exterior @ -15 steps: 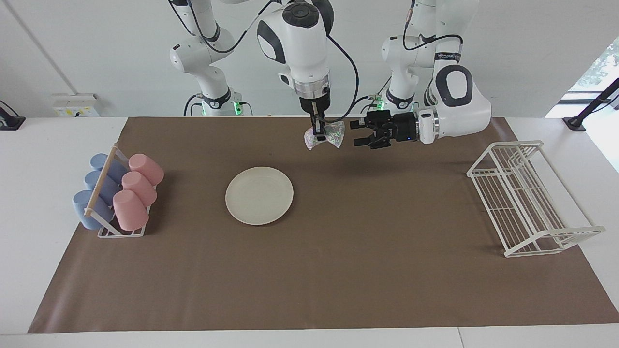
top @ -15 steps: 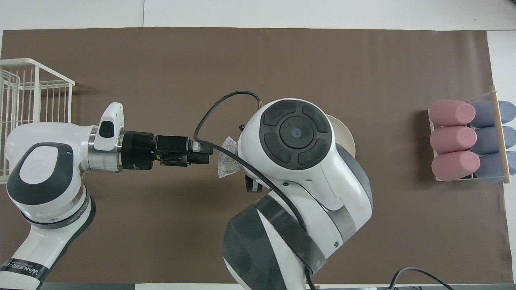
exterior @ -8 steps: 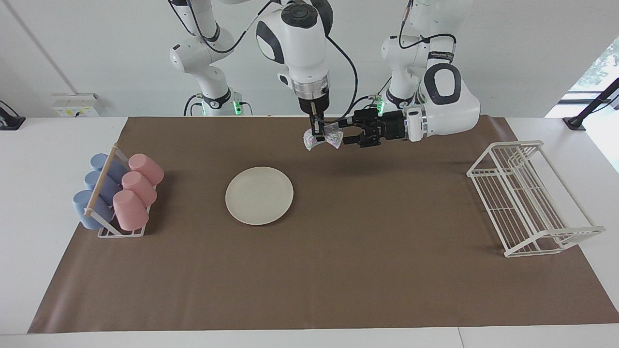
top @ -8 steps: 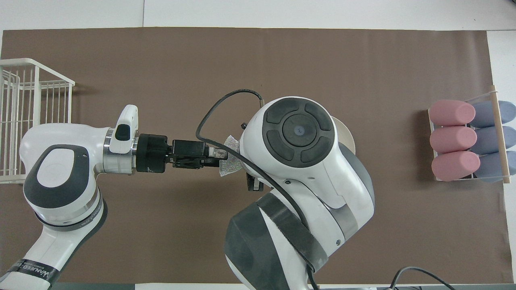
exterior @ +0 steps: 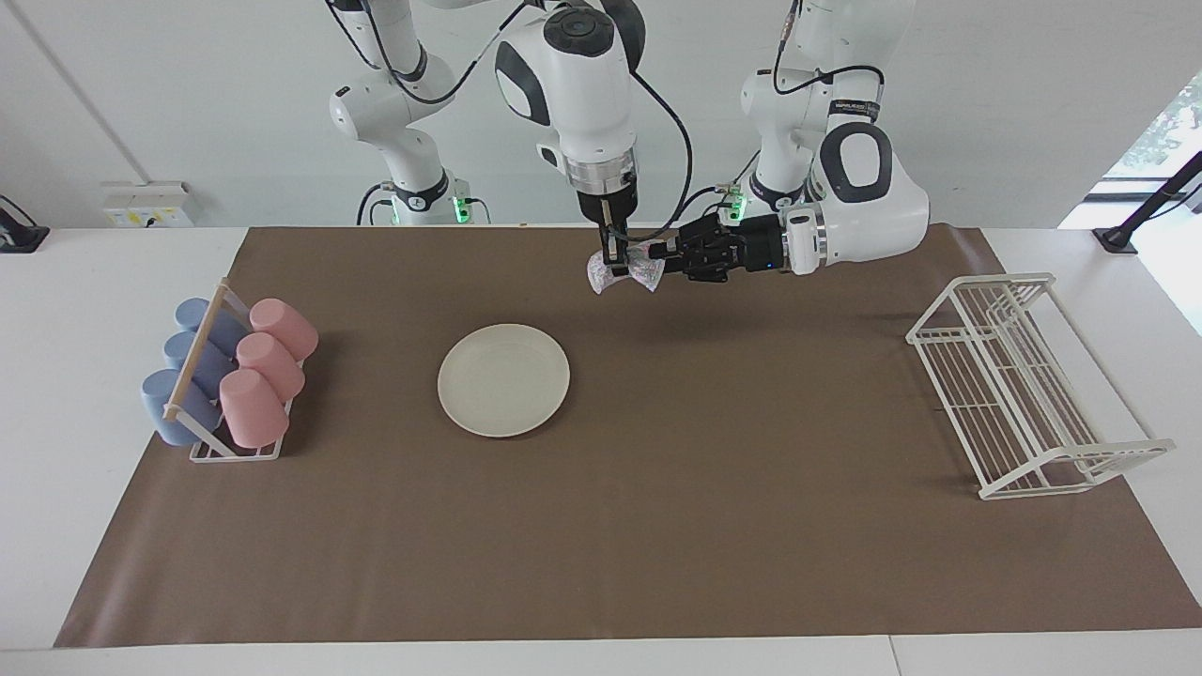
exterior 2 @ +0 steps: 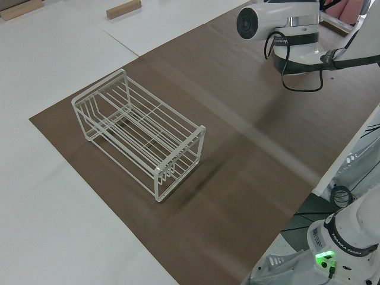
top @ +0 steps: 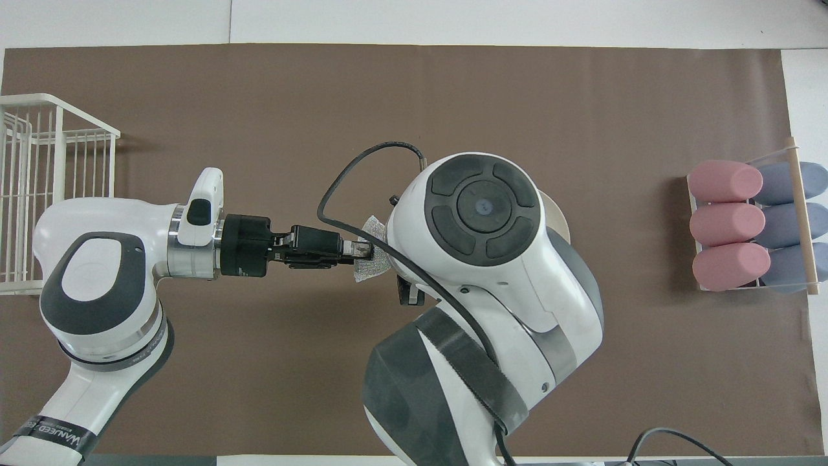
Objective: Wipe plate with sponge
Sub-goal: 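Grasp the sponge with the left gripper while the right gripper releases, then carry the sponge toward the rack while the right gripper withdraws, then lower the sponge into the wire rack and open the left gripper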
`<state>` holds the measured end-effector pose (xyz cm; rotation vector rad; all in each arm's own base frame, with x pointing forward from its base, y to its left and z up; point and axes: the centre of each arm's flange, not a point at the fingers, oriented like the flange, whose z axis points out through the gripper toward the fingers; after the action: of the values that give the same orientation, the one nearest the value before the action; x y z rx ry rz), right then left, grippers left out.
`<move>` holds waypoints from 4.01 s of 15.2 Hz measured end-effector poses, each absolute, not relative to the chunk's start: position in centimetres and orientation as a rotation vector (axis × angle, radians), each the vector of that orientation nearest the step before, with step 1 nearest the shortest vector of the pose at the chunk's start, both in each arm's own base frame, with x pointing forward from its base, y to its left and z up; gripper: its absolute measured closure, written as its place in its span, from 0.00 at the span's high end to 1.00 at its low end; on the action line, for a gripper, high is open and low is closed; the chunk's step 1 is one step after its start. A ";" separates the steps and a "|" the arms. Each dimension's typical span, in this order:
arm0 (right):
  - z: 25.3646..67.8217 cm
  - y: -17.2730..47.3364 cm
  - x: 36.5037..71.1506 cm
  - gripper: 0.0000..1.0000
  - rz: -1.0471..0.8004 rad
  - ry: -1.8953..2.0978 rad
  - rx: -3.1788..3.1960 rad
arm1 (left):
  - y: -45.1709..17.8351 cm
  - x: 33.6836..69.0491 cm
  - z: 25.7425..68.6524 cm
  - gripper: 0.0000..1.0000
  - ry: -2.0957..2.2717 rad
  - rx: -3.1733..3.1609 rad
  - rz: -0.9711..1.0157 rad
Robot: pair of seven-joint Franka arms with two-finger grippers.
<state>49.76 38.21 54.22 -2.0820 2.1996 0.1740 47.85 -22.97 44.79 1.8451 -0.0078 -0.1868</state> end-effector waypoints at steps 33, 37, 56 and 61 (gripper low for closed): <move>58.2 14.0 54.6 1.00 0.286 2.247 -2.237 | -21.5 47.9 43.7 0.04 -0.042 2.000 -0.238; 58.3 3.6 55.5 1.00 0.331 1.990 -2.424 | -20.6 48.4 44.5 0.04 -0.060 2.157 -0.274; 60.6 -2.8 53.0 1.00 0.322 0.446 -2.974 | -15.3 49.6 50.7 0.04 -0.131 3.266 -0.260; 61.1 -2.4 51.6 1.00 0.398 0.426 -2.971 | -12.2 50.6 52.2 0.04 -0.207 3.573 -0.162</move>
<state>51.62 -2.44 61.15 -2.9711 0.4262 0.3985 50.57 -12.23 52.16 3.5726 -0.2067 -0.1623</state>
